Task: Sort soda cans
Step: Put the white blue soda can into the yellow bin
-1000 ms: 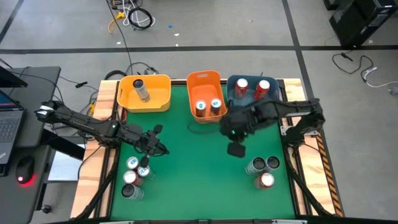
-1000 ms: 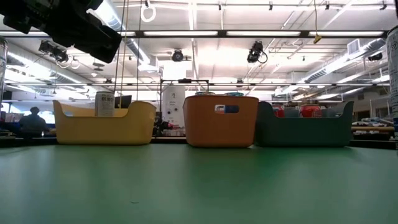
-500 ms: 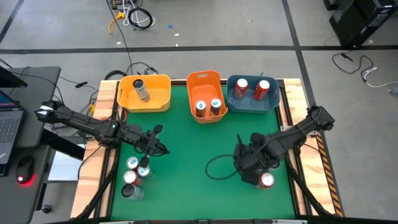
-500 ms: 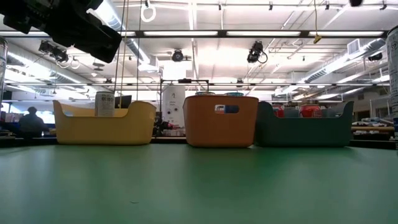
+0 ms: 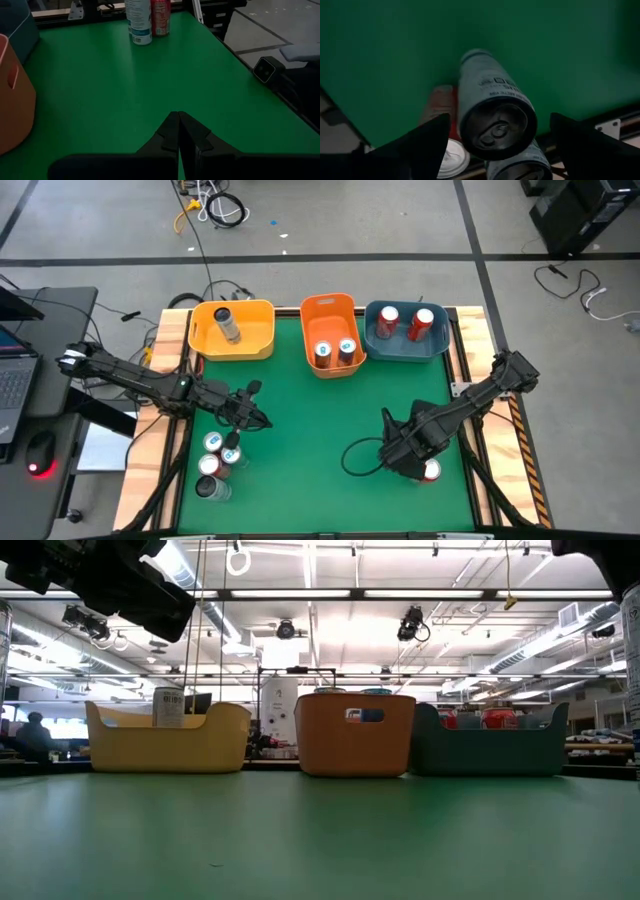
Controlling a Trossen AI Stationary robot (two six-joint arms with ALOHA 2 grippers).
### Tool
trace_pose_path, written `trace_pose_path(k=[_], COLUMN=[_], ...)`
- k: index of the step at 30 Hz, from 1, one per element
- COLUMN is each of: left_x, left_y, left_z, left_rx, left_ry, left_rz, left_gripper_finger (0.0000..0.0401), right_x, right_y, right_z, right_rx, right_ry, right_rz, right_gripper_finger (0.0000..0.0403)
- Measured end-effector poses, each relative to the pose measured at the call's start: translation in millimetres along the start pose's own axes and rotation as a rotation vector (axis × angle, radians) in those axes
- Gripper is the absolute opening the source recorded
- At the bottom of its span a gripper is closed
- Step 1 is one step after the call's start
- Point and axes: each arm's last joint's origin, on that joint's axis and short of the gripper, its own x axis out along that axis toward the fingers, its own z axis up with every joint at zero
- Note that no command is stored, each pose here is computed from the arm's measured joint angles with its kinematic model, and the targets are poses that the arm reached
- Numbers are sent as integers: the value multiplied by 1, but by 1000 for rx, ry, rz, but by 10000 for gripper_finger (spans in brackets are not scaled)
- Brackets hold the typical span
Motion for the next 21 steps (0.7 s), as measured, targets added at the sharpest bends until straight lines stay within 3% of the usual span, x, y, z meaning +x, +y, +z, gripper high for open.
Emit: trace_pose_path(k=[7,13,21], left_x=[0,0,0], left_y=[0,0,0], left_z=[0,0,0], left_rx=[0,0,1], left_ry=[0,0,-3], left_rz=[0,0,0], left_gripper_finger=[5,5,5], right_x=[24,31,14], right_y=[-2,-3,-14], right_z=[2,12,48], right_rx=[-25,-38,-44], right_ry=[55,46,-123], right_rz=[-14,53,169], right_gripper_finger=[323,245,246])
